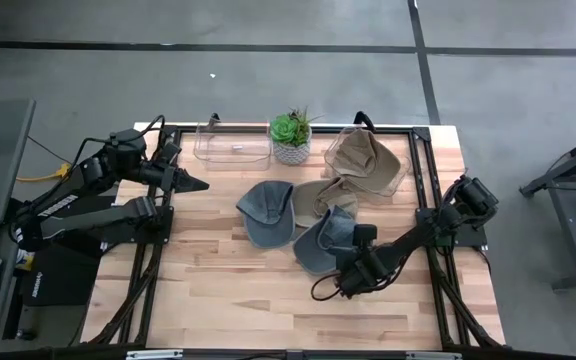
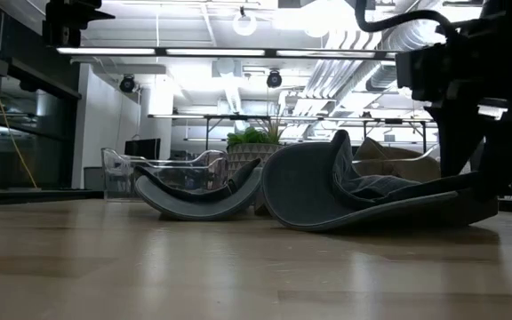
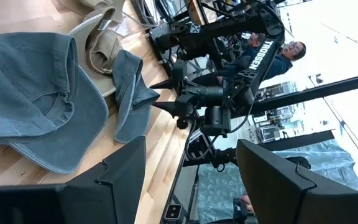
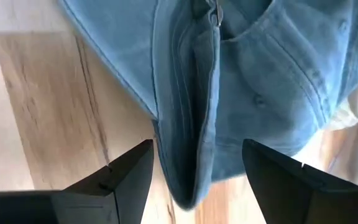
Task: Pick & Place hat
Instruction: Put the right blue cap into the left transparent bin
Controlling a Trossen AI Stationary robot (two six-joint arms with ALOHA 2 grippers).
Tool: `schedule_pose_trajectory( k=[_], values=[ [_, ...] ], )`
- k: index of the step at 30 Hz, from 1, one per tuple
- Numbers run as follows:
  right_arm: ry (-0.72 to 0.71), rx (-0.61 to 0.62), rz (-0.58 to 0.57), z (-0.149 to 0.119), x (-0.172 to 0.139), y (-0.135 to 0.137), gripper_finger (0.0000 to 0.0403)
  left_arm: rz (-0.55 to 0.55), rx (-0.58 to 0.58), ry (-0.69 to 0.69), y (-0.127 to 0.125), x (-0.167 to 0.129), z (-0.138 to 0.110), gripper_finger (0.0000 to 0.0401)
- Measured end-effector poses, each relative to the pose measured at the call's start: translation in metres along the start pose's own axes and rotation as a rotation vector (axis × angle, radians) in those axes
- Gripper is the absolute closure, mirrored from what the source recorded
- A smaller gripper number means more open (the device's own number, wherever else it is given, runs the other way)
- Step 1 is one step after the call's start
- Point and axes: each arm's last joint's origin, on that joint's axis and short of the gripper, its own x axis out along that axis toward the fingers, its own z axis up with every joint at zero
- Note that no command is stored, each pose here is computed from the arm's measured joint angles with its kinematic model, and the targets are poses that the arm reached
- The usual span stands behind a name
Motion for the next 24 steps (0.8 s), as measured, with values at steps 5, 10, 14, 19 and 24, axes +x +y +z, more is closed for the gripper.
schedule_pose_trajectory(
  k=[5, 10, 14, 19, 24],
  values=[
    [0.025, 0.029, 0.069, -0.003, 0.012, 0.001, 0.0162, 0.000, 0.000, 0.000, 0.000, 0.000, 0.000, 0.0169],
    [0.025, 0.045, 0.090, -0.005, 0.021, 0.000, 0.0162, 0.000, 0.000, 0.000, 0.000, 0.000, 0.000, 0.0169],
    [-0.009, 0.035, 0.046, -0.001, 0.023, -0.004, 0.0162, 0.000, -0.004, 0.000, 0.000, 0.000, 0.000, 0.0169],
    [-0.043, -0.008, 0.006, 0.005, 0.026, -0.012, 0.0162, 0.000, -0.004, 0.001, 0.000, 0.000, 0.000, 0.0169],
    [-0.055, 0.004, 0.015, 0.013, 0.030, -0.019, 0.0169, 0.005, -0.011, 0.003, 0.001, 0.000, 0.000, 0.0169]
  ],
)
